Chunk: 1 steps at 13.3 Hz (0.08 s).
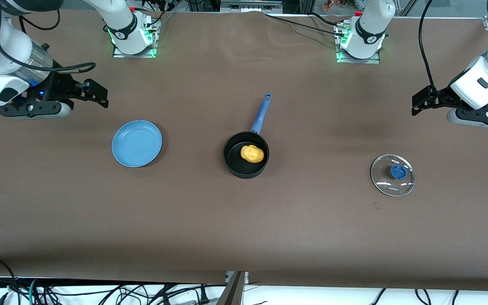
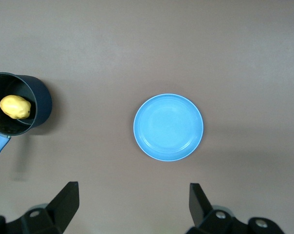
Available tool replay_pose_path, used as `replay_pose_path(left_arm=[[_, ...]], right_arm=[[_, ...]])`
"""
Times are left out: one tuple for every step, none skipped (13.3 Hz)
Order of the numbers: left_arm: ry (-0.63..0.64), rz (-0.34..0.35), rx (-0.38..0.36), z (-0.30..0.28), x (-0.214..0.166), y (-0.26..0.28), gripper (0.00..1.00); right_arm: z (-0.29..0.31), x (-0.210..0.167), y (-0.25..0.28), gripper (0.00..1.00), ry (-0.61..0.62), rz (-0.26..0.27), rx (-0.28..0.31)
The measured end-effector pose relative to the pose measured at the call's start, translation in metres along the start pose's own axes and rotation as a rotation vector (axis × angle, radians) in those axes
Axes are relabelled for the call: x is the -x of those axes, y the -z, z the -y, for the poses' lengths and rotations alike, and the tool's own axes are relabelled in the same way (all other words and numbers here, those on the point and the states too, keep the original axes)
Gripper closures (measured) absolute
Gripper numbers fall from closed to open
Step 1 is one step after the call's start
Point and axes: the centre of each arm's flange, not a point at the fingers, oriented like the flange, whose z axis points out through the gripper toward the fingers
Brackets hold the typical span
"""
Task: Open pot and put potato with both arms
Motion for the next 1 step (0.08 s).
replay_pose_path(left_arm=[[0.001,0.0,-0.001,0.0008,0.0,0.0,0.0]], right_arm=[[0.0012,0.0004,0.0009,0.0,0.015,-0.002,0.0]])
